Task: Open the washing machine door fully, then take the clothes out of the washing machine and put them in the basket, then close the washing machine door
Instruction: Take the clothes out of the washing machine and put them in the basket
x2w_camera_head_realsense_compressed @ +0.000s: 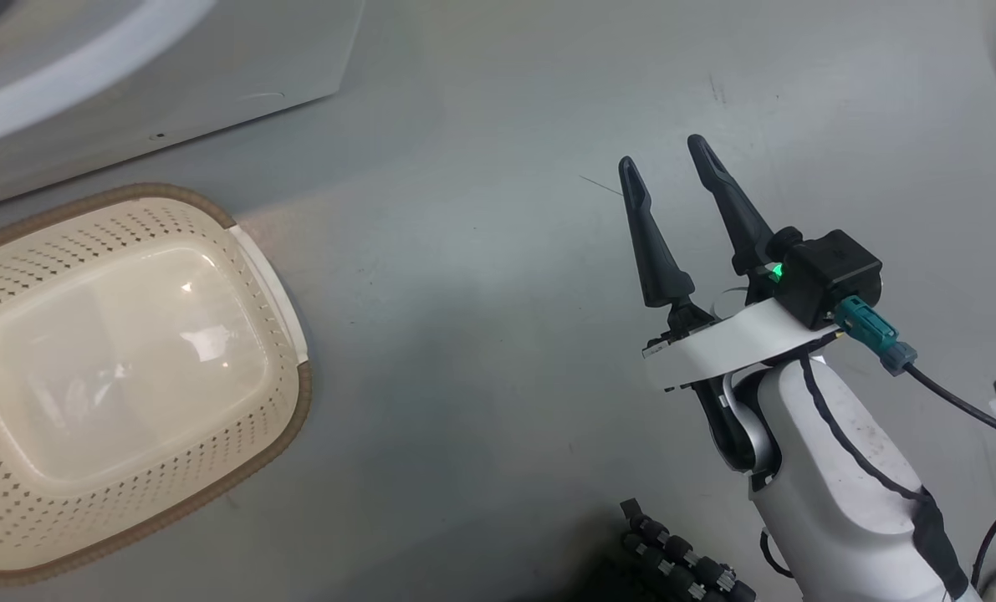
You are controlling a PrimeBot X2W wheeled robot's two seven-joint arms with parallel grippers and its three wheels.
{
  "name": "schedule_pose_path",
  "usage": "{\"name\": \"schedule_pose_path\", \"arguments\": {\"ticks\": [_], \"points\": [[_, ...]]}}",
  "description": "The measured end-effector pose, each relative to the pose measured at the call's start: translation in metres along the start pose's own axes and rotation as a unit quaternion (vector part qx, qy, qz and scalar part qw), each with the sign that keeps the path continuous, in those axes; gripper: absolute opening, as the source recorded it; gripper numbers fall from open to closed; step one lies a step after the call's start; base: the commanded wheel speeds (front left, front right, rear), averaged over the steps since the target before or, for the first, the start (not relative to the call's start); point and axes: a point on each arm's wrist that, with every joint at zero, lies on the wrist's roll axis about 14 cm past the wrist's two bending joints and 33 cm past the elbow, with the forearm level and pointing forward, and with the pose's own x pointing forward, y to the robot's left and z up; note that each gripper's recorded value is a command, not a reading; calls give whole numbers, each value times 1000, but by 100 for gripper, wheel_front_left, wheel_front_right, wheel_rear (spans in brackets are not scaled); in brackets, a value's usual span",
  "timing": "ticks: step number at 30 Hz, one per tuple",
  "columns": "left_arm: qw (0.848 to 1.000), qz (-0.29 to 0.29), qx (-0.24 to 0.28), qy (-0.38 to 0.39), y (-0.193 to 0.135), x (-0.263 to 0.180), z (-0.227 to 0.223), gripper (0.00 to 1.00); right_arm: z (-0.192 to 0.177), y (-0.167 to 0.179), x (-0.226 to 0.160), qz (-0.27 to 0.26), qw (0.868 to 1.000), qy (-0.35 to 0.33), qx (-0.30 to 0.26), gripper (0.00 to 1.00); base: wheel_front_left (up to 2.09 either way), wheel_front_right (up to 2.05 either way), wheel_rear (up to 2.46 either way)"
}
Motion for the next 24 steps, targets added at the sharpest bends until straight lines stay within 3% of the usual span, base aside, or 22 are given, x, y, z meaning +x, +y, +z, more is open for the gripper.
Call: {"name": "schedule_pose_path", "arguments": {"ticks": [10,24], "points": [[996,-31,7,-79,-13,-28,28,0,14,14,5,24,999,-20,-13,100,0,0,0],[988,-38,5,-149,-18,-93,22,0,24,39,-7,64,997,-30,-23,100,0,0,0]]}}
